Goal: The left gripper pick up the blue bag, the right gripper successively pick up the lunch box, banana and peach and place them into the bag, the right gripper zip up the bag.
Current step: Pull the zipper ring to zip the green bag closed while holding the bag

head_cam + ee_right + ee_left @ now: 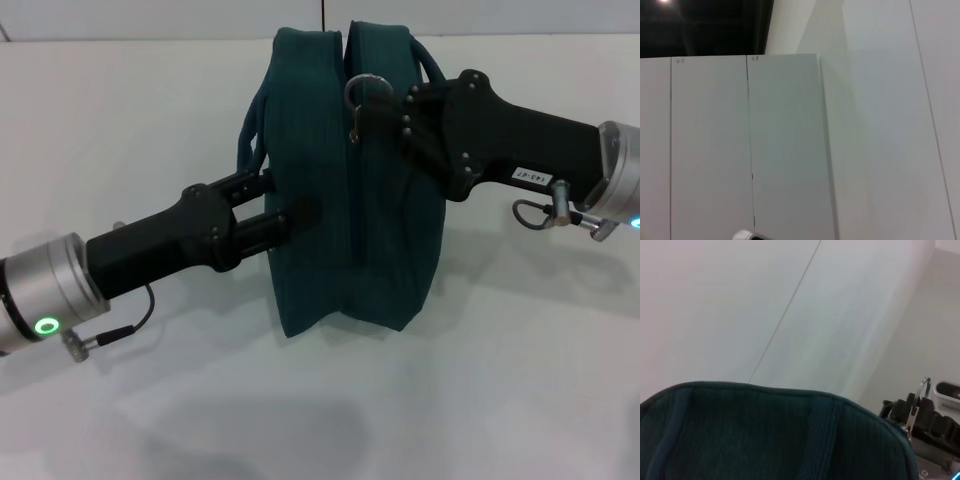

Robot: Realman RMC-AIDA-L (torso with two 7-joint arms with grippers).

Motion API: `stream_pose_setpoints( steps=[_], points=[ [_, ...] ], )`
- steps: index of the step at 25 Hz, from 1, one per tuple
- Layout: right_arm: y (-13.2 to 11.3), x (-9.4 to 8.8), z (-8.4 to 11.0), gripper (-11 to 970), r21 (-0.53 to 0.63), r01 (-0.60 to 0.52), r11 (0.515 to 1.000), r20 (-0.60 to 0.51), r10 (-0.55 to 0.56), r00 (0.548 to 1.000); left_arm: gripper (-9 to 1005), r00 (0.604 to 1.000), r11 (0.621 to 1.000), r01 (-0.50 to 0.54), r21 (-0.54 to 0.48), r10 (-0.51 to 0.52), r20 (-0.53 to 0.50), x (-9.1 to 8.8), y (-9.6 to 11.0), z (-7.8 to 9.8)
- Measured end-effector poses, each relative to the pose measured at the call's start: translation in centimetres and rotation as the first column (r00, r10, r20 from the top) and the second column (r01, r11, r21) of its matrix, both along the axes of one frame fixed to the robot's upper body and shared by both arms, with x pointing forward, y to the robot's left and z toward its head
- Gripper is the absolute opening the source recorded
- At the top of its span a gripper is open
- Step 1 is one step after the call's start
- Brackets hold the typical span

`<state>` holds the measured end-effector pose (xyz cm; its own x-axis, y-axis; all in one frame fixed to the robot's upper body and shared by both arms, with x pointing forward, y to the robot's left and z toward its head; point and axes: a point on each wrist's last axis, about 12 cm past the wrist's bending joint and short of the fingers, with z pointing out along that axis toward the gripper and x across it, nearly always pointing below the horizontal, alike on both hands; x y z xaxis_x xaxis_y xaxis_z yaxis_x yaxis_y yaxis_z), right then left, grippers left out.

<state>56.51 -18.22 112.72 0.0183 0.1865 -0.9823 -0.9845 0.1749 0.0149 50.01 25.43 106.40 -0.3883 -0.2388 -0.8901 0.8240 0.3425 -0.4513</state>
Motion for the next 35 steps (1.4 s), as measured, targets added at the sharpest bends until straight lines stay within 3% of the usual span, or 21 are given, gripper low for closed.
stream_pose_setpoints(
  steps=[5,16,35],
  points=[
    [-0.2,-0.1,-0.1,51,0.007,0.007,1.0,-0.003,-0.007,1.0,707,0.999,1.0,0.008,0.011,-0.008,0.039,0.1,-0.2,0.1],
    [-0.4,-0.2,-0.2,55,0.016,0.018,1.0,-0.01,-0.018,1.0,278,0.998,0.999,0.03,0.019,-0.031,0.061,0.4,-0.7,0.4],
    [-1.3,0.0,-0.2,62,0.07,0.098,0.993,-0.041,-0.095,0.995,61,0.982,0.983,0.172,0.068,-0.177,0.071,-0.1,-2.0,0.4]
  ],
)
